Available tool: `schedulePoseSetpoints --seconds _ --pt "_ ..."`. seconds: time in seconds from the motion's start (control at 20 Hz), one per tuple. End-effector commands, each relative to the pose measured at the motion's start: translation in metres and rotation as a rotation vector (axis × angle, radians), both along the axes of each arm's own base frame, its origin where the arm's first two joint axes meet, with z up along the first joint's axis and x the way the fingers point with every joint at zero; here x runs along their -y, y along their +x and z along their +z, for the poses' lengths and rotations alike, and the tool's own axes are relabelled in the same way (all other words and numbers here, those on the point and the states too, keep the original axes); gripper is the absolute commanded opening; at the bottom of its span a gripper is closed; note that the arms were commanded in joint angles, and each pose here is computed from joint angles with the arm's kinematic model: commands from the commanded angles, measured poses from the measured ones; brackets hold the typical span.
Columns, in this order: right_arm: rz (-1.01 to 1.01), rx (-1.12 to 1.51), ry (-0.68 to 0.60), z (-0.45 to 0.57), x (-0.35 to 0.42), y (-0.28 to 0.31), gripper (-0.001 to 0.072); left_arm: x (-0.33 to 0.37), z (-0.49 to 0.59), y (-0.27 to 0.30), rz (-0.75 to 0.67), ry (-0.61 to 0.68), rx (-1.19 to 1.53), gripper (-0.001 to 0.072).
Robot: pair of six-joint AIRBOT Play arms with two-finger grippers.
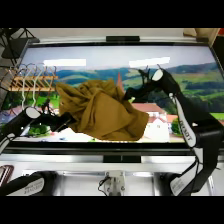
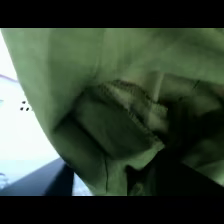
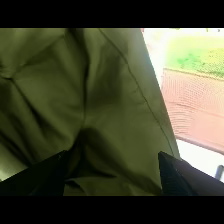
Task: Fold the shirts.
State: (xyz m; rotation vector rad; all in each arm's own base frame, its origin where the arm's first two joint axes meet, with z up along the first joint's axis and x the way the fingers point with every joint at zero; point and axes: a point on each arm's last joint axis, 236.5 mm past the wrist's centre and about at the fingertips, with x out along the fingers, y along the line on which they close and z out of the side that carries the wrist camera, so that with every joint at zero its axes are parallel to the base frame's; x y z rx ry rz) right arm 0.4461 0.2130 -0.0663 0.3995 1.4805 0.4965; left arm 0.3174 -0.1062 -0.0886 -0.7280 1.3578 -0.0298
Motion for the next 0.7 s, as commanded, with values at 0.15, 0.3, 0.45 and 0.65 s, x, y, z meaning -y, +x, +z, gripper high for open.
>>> schedulePoseSetpoints --seconds 0.15,0.3,0.45,0.65 --pt "0.002 -0.073 0.015 -0.034 -0.020 -0.009 0.0688 -0.008 0.001 0.022 0.080 0.021 0.085 0.0095" --pt "-0.012 -0.105 0.026 -0.038 -0.028 -0.013 0.0635 -0.009 0.002 0.024 0.060 0.032 0.105 0.0051" --pt "-0.019 -0.161 0.025 -0.048 -0.041 -0.025 0.0452 -0.012 0.002 0.025 0.055 0.042 0.112 0.0051" --pt "0.051 -0.109 0.124 -0.030 -0.064 -0.025 0.0052 -0.018 0.022 0.043 -0.041 0.077 0.199 0.0050"
